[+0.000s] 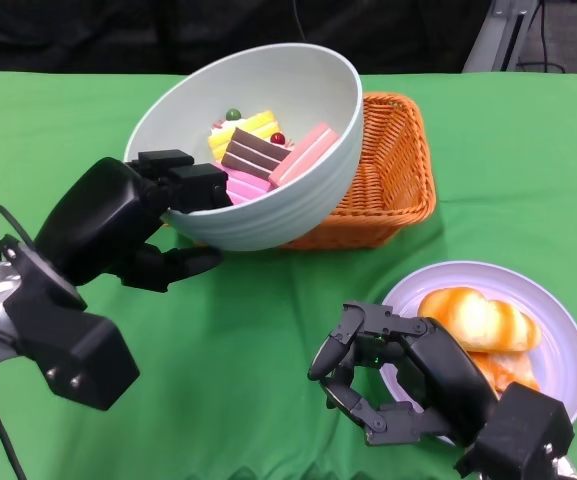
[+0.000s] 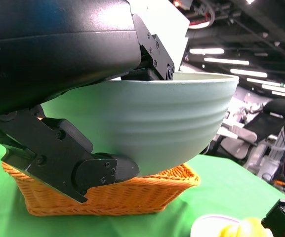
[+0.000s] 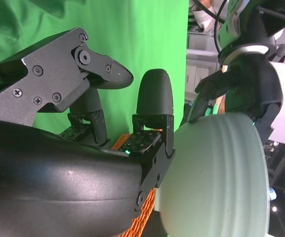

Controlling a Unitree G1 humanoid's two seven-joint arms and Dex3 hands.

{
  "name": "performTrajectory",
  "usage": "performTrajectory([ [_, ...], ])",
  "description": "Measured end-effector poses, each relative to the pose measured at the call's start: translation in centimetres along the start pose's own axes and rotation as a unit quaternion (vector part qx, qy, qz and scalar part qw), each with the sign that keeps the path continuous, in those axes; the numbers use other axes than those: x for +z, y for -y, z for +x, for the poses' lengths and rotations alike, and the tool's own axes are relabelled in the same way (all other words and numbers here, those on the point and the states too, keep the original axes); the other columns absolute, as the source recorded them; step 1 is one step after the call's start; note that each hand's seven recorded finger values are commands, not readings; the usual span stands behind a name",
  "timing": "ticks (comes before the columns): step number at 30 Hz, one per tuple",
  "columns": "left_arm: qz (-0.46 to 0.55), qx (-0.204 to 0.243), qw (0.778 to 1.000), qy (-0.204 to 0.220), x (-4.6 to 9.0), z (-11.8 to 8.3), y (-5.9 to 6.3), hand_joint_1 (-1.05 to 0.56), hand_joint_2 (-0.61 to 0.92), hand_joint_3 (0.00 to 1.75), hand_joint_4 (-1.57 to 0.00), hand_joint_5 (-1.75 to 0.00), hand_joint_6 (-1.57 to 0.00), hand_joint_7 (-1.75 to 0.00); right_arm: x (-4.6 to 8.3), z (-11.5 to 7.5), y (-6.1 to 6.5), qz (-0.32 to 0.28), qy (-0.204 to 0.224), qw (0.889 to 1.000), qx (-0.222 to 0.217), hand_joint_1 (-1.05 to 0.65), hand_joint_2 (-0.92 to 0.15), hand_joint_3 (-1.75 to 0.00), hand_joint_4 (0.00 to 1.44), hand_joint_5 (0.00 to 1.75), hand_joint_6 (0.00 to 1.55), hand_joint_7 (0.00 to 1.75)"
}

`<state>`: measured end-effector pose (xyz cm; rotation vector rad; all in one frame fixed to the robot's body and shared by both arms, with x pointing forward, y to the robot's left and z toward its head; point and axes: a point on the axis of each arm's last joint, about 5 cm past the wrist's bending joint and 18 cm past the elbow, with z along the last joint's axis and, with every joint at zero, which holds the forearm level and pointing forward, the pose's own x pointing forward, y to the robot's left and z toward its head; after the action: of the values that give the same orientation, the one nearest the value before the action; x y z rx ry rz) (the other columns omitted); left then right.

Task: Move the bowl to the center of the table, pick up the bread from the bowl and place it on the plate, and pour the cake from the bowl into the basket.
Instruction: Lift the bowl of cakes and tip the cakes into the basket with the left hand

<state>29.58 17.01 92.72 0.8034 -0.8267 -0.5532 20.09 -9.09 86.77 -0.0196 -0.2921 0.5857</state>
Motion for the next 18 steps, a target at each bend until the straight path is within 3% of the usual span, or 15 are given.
performTrajectory([
  [5,-0.009,-0.006,1.0,-0.004,0.1,1.1,0.3,-0.13,0.69,0.9,-0.67,-1.69,-0.74,-1.3,-0.1,0.1,-0.3,0.004,-0.001,1.0,0.003,-0.12,-0.6,-0.85,0.72,1.48,0.65,1.26],
  [18,-0.04,-0.045,0.998,-0.006,1.0,5.0,1.2,-0.18,0.88,0.59,-0.64,-1.75,-0.66,-1.38,-0.2,0.2,-0.6,0.004,-0.007,1.0,0.007,-0.08,-0.61,-0.83,0.71,1.49,0.66,1.28],
])
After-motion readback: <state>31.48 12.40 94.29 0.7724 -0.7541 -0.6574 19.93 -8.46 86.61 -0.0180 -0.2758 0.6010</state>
